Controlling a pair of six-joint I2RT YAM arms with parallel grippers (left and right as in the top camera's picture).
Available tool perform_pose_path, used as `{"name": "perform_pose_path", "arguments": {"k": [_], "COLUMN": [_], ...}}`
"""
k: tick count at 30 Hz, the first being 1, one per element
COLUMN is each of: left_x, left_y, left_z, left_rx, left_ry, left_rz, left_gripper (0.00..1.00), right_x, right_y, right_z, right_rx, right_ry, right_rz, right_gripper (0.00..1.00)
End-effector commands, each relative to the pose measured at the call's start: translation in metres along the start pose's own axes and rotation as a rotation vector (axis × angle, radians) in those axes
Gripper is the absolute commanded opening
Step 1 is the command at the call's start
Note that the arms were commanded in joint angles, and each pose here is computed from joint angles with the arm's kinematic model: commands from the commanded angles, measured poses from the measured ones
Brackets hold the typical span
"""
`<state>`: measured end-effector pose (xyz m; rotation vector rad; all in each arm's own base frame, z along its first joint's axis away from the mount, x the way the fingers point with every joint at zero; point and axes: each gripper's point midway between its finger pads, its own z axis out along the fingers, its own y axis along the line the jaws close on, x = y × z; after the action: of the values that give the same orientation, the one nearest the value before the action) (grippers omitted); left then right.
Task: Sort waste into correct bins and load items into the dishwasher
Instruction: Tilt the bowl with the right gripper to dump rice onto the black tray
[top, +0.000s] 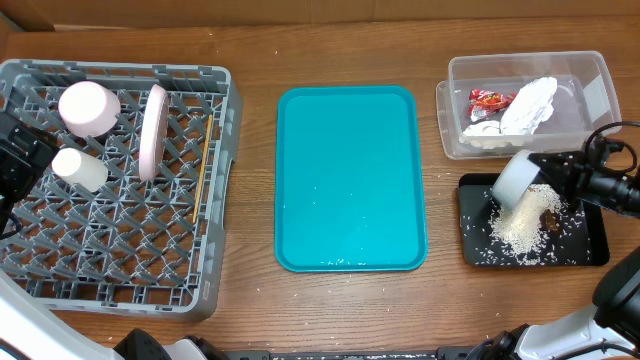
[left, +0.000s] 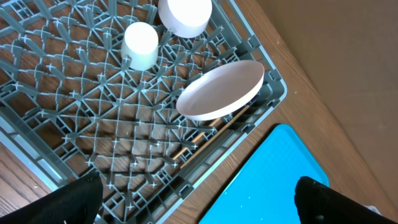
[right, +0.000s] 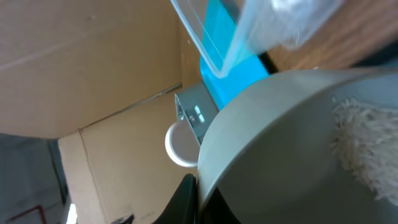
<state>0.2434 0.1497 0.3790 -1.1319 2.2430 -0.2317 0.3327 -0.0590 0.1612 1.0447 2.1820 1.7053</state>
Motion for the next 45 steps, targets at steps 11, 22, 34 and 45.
{"name": "perform_pose_path", "arguments": {"k": [11,22,34,45], "left_x": [0.000,0.000,0.000,0.000], "left_y": [-0.001,-0.001,-0.001,-0.001], "left_z": [0.002,0.002,0.002,0.002], "left_rx": [0.007,0.007,0.007,0.007], "left_ry": [0.006,0.006,0.006,0.006], "left_rz": [-0.012,-0.012,-0.012,-0.012], "left_gripper": [1.00,1.00,1.00,1.00], "right_x": [0.005,-0.010,-0.002,-0.017], "right_y": [0.013,0.009,0.026,0.015], "right_z": [-0.008,-0.012,-0.016,-0.023], "right_rx": [-0.063,-0.052,-0.158,-0.107], "right_ry": [-0.004,-0.044,-0.010,-0.078], "right_rz": [0.116,0.283,0.301,0.117], "right_gripper": [0.04,0.04,0.04,0.04]}}
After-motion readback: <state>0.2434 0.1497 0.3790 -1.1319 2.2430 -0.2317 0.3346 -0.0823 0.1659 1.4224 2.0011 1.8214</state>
